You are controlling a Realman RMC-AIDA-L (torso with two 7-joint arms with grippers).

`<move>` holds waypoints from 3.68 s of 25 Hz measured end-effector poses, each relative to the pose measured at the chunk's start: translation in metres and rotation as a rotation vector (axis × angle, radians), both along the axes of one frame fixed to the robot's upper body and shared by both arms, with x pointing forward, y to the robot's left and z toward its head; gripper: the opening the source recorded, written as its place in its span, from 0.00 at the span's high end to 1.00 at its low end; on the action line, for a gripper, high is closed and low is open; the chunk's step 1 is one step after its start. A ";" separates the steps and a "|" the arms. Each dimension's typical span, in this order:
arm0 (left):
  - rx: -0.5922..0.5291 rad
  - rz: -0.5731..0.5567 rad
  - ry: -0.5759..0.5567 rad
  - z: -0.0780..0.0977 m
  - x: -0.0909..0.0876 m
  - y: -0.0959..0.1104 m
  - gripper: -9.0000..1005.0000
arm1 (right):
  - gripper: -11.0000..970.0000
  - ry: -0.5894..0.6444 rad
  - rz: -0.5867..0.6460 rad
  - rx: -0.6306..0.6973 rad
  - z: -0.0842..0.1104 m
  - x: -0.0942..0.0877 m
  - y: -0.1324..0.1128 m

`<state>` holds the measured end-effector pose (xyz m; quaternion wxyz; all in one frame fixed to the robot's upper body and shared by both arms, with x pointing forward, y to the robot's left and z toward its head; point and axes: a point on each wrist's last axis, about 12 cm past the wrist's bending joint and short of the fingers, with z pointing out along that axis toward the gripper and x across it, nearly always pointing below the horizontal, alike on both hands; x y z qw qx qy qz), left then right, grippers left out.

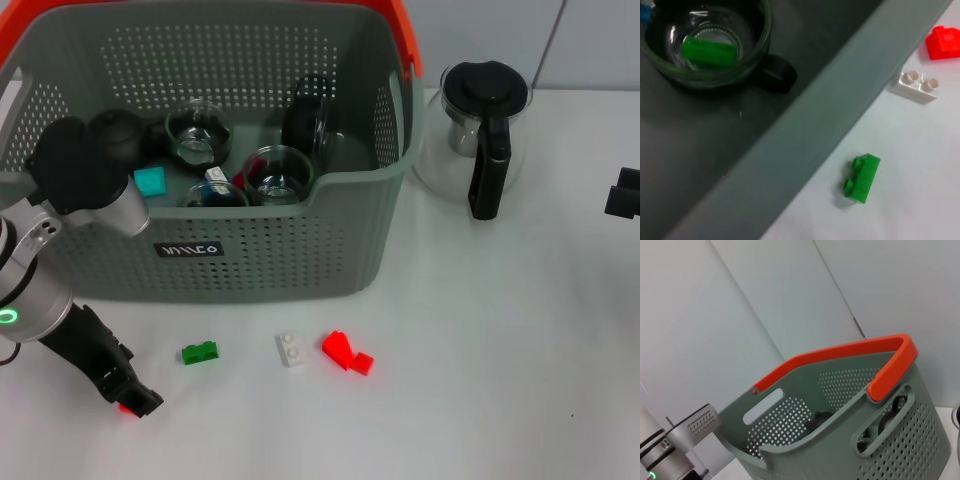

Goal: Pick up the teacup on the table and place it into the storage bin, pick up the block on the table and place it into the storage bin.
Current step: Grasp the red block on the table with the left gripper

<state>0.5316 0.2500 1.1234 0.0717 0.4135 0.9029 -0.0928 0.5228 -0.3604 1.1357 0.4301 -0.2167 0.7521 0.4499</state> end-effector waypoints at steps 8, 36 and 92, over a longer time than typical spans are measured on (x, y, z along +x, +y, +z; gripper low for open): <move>0.012 0.017 0.020 0.000 -0.002 -0.001 0.32 | 0.15 0.000 0.000 0.000 0.000 0.000 0.000; 0.056 0.068 0.062 0.000 -0.003 -0.005 0.40 | 0.15 0.002 -0.002 -0.001 -0.001 -0.001 -0.001; 0.088 0.032 0.081 -0.012 0.002 -0.020 0.55 | 0.15 0.018 -0.005 0.004 -0.007 -0.009 -0.004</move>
